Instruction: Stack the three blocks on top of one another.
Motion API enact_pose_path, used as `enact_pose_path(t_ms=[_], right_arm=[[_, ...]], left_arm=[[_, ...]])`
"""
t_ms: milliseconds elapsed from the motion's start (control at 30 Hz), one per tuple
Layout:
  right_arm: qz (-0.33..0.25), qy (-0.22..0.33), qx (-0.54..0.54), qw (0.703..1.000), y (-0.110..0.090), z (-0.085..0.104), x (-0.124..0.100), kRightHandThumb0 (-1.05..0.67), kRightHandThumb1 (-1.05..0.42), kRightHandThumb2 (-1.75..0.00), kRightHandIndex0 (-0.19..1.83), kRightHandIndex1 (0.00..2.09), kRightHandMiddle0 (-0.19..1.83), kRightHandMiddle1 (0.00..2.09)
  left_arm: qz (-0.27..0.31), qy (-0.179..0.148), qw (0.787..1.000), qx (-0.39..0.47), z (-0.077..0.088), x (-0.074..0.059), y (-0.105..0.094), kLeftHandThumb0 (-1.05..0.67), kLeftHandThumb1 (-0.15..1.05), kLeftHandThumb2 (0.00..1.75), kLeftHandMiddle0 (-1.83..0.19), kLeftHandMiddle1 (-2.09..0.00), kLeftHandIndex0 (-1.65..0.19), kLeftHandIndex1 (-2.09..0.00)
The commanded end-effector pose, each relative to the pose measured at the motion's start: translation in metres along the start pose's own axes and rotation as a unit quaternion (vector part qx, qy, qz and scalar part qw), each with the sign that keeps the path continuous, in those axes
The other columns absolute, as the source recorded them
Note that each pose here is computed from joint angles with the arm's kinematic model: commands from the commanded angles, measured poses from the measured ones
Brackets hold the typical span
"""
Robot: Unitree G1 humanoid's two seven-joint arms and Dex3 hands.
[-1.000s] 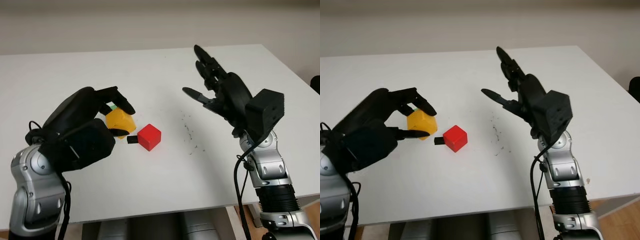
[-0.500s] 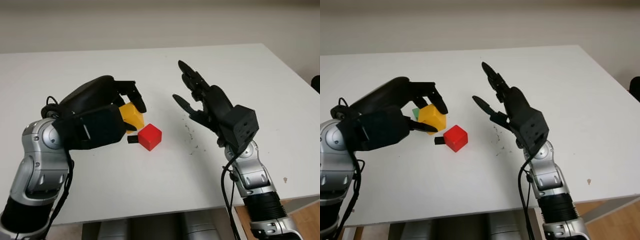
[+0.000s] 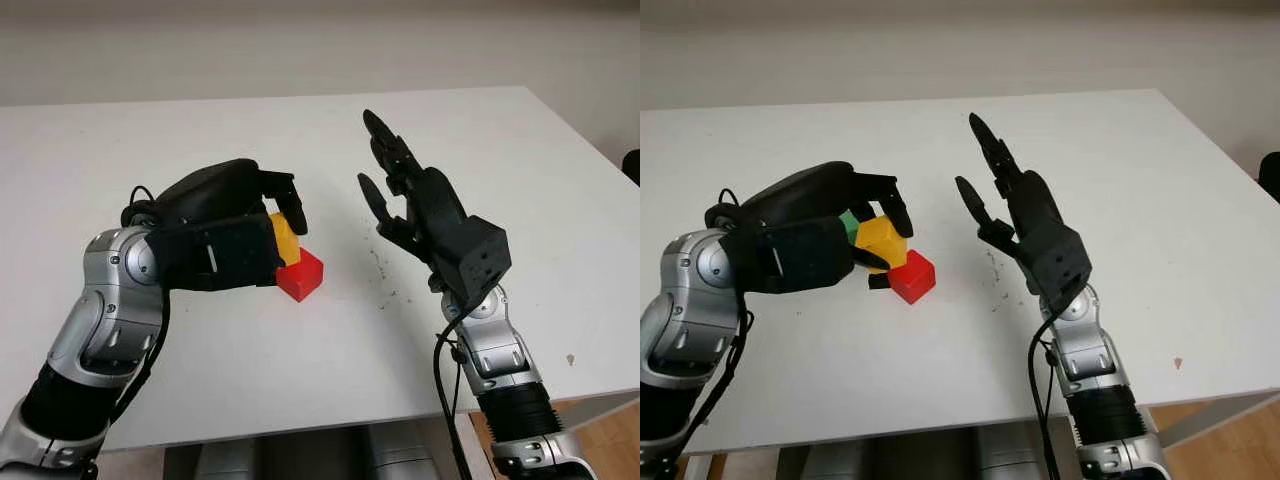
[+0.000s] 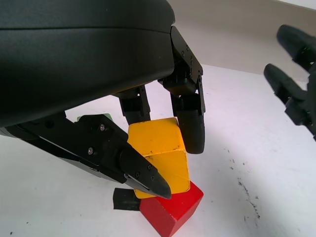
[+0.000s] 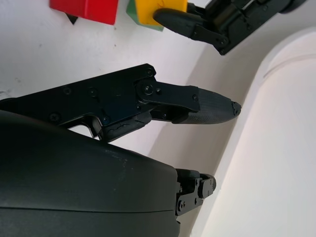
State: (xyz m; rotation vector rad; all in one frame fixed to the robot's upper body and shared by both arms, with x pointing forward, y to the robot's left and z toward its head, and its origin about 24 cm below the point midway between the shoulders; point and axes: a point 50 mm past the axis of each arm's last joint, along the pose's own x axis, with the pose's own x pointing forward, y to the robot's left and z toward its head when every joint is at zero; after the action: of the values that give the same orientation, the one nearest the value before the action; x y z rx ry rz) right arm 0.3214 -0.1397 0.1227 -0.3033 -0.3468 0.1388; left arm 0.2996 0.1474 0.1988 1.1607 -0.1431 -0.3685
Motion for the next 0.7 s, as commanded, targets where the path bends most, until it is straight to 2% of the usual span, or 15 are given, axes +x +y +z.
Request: enact_pose_path(t_ms=[0,667], right_arm=[[-0.013,-0.014,0.013,1.000,-0.0009,0.0040,0.0036,-0.71,-1.05,-0.56,0.07,0.05,0.08,0.07],[-0.030,-0.015,0.028,0.999,-0.0025,0.0039,0.0035,-0.72,-1.05,-0.54,0.08,0.06,0.09,0.07]], left_arm=[[0.010,-0.013,1.000,0.008,0.0050,0.0029,0.0040,-0.08,0.88,0.05,-0.64,-1.25,-0.49,-1.19],[0.007,-0.029,0.999,0.028,0.0110,0.0118,0.0027,-0.06,0.90,0.05,-0.60,-1.24,-0.47,-1.21]])
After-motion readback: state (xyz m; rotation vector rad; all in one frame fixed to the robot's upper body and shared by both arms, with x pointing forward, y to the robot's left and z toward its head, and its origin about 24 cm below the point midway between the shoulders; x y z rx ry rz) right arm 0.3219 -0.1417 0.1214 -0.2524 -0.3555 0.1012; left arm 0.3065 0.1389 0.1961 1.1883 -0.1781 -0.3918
